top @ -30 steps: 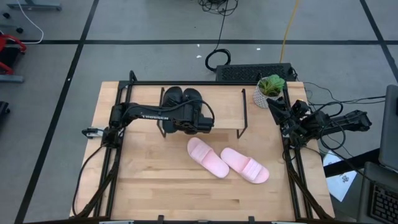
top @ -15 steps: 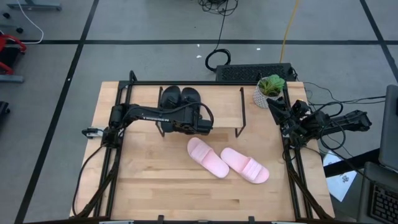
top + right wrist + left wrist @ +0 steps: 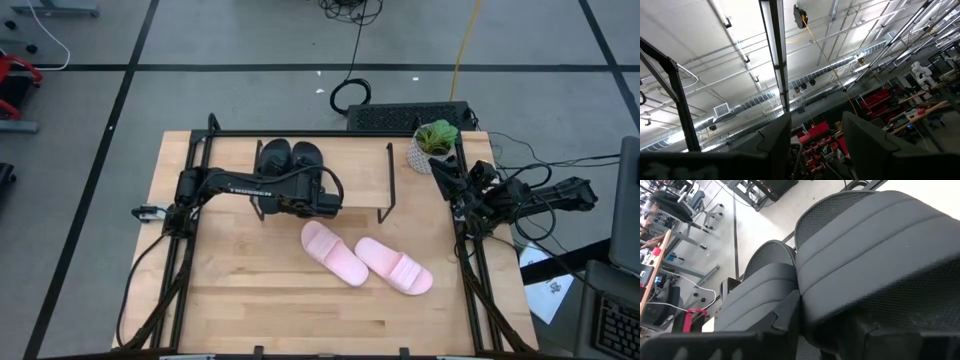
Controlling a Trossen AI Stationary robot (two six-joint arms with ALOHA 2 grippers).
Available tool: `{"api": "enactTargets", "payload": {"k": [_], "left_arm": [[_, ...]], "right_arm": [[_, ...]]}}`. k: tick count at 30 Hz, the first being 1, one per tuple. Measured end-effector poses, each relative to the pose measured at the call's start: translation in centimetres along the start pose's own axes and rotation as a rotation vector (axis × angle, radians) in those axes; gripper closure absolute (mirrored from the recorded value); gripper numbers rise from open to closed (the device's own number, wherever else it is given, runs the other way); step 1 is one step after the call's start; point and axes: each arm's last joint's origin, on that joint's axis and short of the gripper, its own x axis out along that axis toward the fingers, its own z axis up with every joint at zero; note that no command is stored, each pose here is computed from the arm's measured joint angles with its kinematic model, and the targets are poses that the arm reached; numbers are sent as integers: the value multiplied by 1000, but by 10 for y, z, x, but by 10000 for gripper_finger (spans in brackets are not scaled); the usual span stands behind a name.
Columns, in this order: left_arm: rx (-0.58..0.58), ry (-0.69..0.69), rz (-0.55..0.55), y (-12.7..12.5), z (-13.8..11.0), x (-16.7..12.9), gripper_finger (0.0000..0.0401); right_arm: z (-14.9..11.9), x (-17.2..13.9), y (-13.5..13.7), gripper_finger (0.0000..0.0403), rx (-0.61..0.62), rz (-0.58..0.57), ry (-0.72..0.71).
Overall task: Pick and place slides into the shelf
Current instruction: Put the black slipper onto the shelf, then put the left pink slipper onto the shelf
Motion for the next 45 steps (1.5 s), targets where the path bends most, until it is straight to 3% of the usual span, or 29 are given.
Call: {"api": "enactTargets", "payload": {"k": [15,38,45], "left_arm": [[21,12,-59,1,8,-12,229],[23,-2,-76,-1,1,-22,228],[-31,-17,-106,15,7,-32,229]], "right_arm": [[0,0,0,234,0,0,1],[-1,0,0,234,-9,-3,12],[-2,0,0,234,-11,-3,15]]}}
